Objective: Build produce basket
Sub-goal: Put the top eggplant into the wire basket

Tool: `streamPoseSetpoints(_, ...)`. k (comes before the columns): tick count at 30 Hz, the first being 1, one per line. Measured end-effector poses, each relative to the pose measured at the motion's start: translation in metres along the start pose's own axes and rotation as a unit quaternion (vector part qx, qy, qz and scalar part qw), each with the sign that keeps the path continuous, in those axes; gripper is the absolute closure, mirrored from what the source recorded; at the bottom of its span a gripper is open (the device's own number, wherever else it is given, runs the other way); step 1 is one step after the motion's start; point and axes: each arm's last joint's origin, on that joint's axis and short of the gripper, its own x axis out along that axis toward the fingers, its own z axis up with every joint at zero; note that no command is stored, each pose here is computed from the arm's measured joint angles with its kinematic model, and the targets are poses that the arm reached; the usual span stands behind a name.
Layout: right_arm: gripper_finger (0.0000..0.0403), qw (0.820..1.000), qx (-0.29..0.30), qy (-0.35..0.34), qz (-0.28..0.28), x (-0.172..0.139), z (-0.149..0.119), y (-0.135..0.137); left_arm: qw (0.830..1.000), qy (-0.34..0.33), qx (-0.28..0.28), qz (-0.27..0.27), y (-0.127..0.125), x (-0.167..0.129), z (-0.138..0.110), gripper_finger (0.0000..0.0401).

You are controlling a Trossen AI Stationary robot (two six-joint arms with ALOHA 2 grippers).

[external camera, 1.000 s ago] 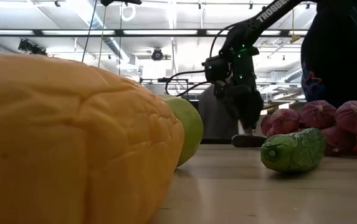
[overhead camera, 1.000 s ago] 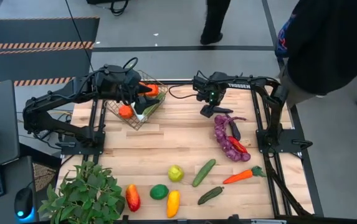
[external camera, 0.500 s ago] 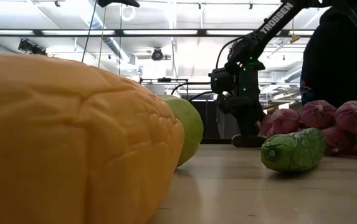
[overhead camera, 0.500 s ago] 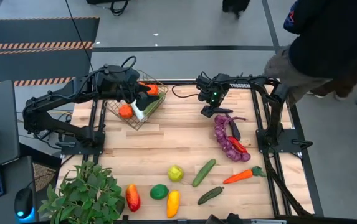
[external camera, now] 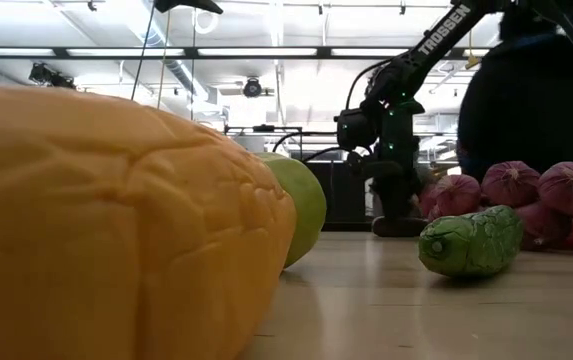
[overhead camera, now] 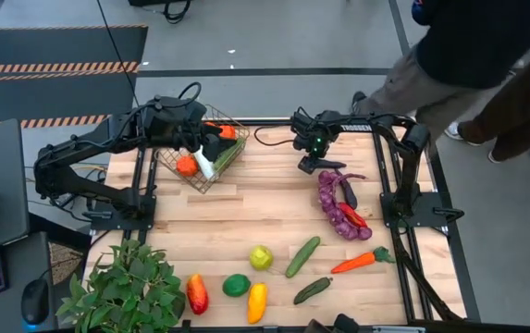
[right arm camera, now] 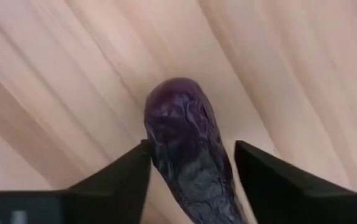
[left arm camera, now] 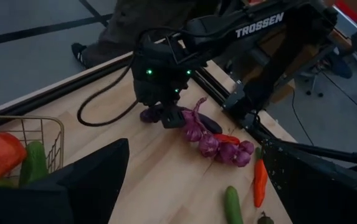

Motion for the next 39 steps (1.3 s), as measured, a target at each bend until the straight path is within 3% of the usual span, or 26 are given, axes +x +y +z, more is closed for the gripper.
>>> streamPoseSetpoints(6,0.0264,1.000,0.001,0.004,0.000,0.003,-0.003,-0.002,1.000,-0.001,-0.003,0.001,0.000,0.000,0.000,0.0028)
streamPoseSetpoints(13,0.0258,0.997,0.063,-0.015,0.040,-0.011,0.009,0.002,1.000,-0.001,0.002,0.001,0.000,0.000,0.000,0.0028)
streamPoseSetpoints(18,0.0252,0.984,0.113,-0.081,0.109,-0.047,0.037,0.020,1.000,0.000,0.015,0.001,0.000,0.000,0.000,0.0028)
streamPoseSetpoints(24,0.0253,0.965,0.129,-0.171,0.148,-0.104,0.065,0.049,0.999,-0.013,0.038,0.001,0.003,-0.008,0.003,0.0028)
streamPoseSetpoints(28,0.0253,0.942,0.143,-0.242,0.182,-0.133,0.078,0.070,0.999,-0.037,0.029,0.007,0.011,-0.021,0.010,0.0028)
streamPoseSetpoints(31,0.0253,0.913,0.160,-0.299,0.226,-0.146,0.088,0.086,0.998,-0.054,0.022,0.011,0.016,-0.032,0.013,0.0028)
streamPoseSetpoints(36,0.0253,0.867,0.183,-0.359,0.294,-0.153,0.102,0.109,0.997,-0.072,0.021,0.013,0.020,-0.042,0.016,0.0028)
streamPoseSetpoints(39,0.0252,0.850,0.183,-0.390,0.304,-0.151,0.109,0.117,0.996,-0.082,0.027,0.009,0.020,-0.046,0.018,0.0028)
